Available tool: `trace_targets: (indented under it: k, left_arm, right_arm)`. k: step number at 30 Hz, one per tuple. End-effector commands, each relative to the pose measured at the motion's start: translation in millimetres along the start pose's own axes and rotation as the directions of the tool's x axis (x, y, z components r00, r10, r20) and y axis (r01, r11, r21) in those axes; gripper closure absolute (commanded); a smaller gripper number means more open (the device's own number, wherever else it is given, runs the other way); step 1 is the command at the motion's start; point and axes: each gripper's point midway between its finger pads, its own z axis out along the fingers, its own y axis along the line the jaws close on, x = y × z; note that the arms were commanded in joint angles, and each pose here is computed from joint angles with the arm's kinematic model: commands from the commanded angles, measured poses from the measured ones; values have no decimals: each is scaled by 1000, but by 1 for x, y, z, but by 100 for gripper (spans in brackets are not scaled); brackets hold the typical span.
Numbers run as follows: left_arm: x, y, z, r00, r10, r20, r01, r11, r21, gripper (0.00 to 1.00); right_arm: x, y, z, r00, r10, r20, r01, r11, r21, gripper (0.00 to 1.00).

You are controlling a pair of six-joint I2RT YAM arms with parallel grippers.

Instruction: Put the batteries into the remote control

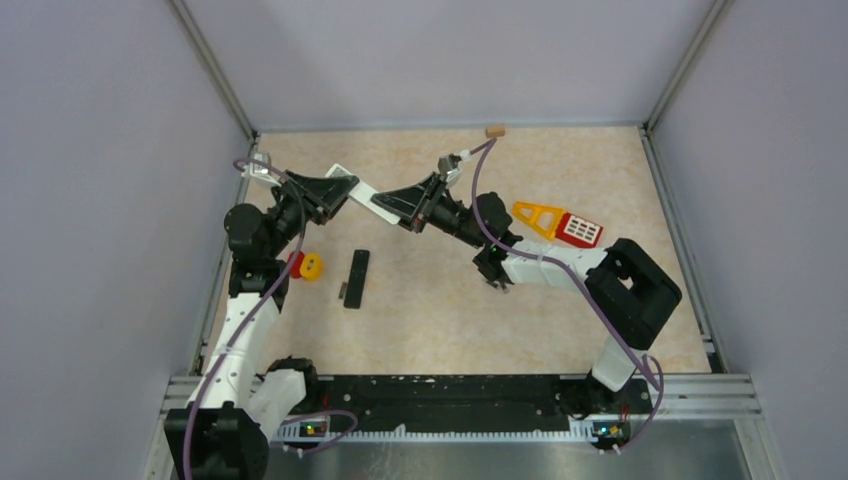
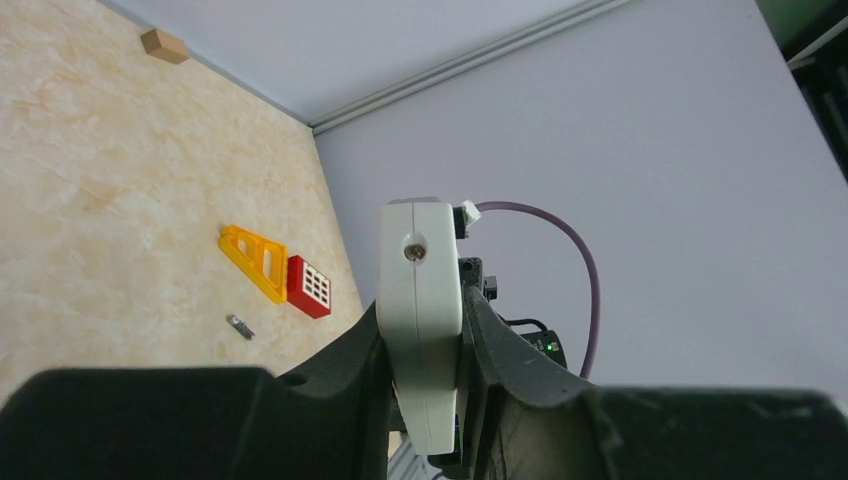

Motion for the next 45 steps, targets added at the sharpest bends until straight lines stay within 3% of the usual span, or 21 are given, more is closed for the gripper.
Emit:
trace_targets:
  k: [1, 12, 17, 27, 45]
  left_arm:
    - [-9, -42, 1, 999, 51, 11, -52, 993, 104, 100]
    - [-14, -52, 5, 999, -38, -4, 38, 996, 79, 100]
    - [-16, -52, 2, 999, -7, 31, 4, 995, 99, 100]
    - [-11, -24, 0, 999, 11, 52, -14, 998, 54, 100]
    - [-2, 46, 4, 999, 7, 46, -2, 995, -100, 100]
  right_arm:
    - [8, -12, -7, 997, -62, -47, 63, 998, 16, 84]
    - [14, -16, -25, 980, -169, -105, 168, 986, -22, 85]
    - [-1, -57, -25, 995, -92, -44, 99, 971, 219, 59]
    - [-10, -39, -26, 995, -98, 20, 92, 974, 205, 27]
    - [-8, -20, -34, 1000, -1, -10, 2, 989, 147, 11]
